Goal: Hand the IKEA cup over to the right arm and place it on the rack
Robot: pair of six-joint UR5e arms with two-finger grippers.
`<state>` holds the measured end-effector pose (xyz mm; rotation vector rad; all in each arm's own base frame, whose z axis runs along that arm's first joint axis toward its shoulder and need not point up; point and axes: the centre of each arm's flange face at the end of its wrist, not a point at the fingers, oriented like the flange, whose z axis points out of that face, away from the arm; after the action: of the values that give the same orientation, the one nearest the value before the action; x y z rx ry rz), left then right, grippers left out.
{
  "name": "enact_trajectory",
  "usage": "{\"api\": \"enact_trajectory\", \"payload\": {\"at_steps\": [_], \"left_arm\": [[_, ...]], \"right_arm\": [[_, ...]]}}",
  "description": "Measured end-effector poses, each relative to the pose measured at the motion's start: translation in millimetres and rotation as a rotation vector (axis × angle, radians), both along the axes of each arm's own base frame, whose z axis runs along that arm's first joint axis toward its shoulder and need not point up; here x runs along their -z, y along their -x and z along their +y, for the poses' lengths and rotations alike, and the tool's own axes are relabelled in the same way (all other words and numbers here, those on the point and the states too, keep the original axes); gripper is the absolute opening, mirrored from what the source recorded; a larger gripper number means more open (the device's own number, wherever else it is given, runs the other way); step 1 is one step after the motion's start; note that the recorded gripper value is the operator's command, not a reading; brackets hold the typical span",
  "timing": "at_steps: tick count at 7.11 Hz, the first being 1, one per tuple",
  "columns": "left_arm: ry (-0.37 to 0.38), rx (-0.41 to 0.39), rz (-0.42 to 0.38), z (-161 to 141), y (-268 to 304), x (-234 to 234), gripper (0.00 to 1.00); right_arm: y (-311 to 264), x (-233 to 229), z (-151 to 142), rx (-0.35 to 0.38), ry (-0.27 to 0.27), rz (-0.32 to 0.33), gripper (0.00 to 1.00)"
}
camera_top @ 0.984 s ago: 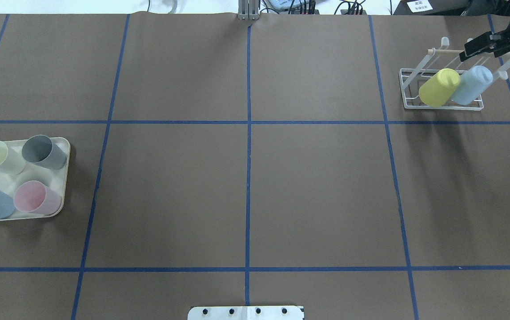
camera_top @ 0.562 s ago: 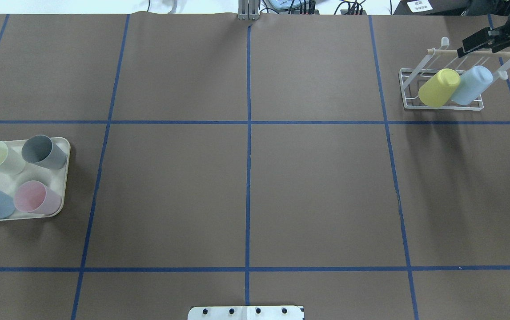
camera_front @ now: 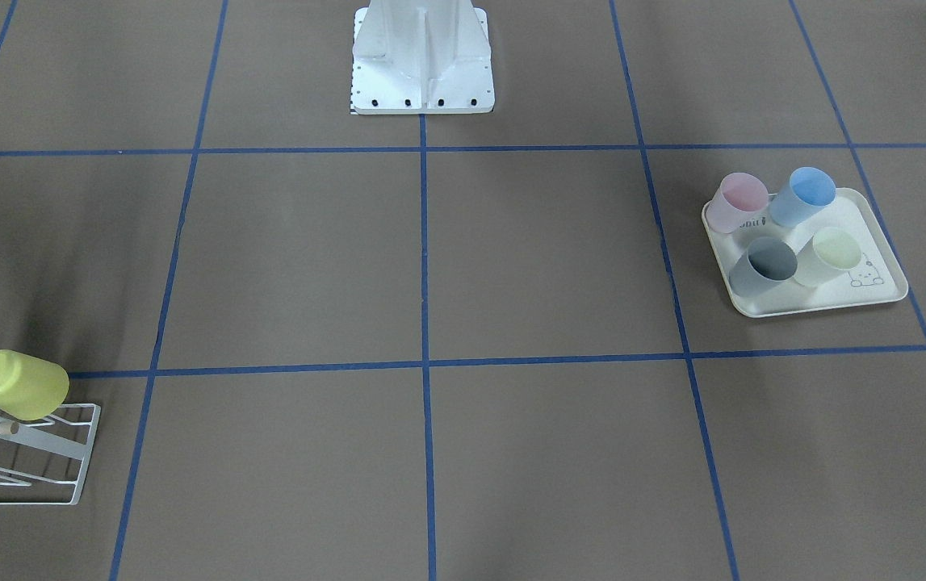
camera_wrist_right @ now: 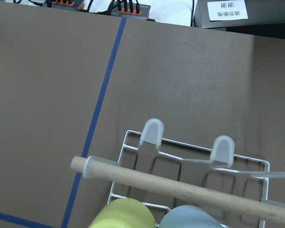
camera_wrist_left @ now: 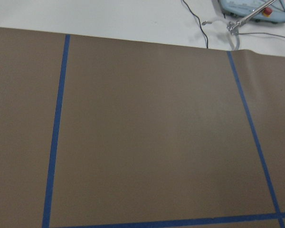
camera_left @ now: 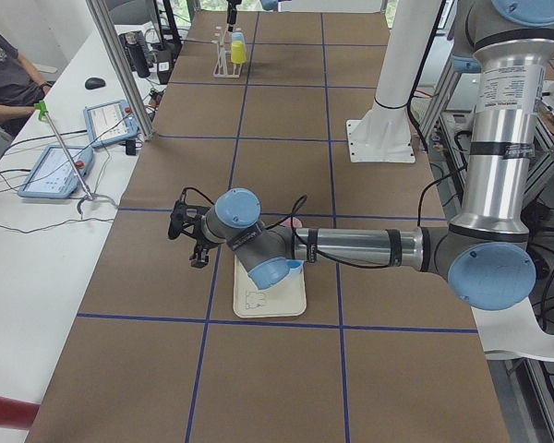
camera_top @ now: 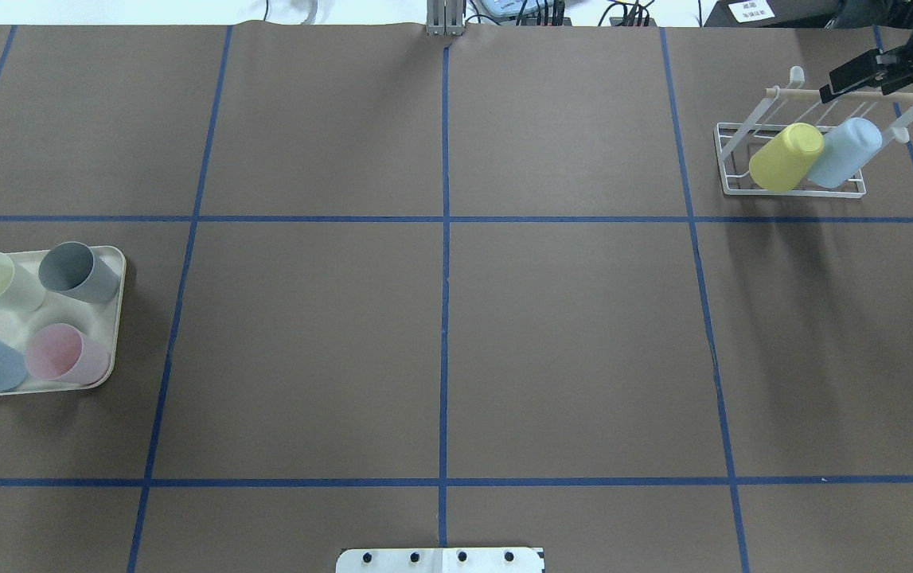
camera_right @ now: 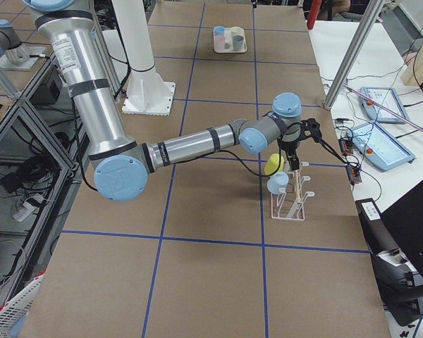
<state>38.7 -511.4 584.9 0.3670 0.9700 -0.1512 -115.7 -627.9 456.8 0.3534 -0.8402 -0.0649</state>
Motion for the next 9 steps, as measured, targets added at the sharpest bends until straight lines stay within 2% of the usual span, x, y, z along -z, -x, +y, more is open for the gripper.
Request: {"api": "enact_trajectory", "payload": {"at_steps": [3,5,7,8,9], "left_arm": [[0.204,-0.154,-0.053,88,-45,-23,0.86],[0.268,-0.224,-0.078,128,-61,-33,0.84],[0.276,-0.292,-0.088,141,-86,-33,0.75],[0.276,-0.31,-0.09,142,-93,-33,0.52],[0.275,-0.321,-0.091,143,-98,-34,0.37]], "right_arm": [[0,-4,3,0.005,0.008,-0.005,0.99],[0,-8,6,0.008,0.017,-0.009,0.99],[-1,-1,11,0.013,0.01,-0.022,0.99],[-2,8,17,0.018,0.003,-0.038,0.99],[-4,13,26,0.02,-0.002,-0.049,0.99]]}}
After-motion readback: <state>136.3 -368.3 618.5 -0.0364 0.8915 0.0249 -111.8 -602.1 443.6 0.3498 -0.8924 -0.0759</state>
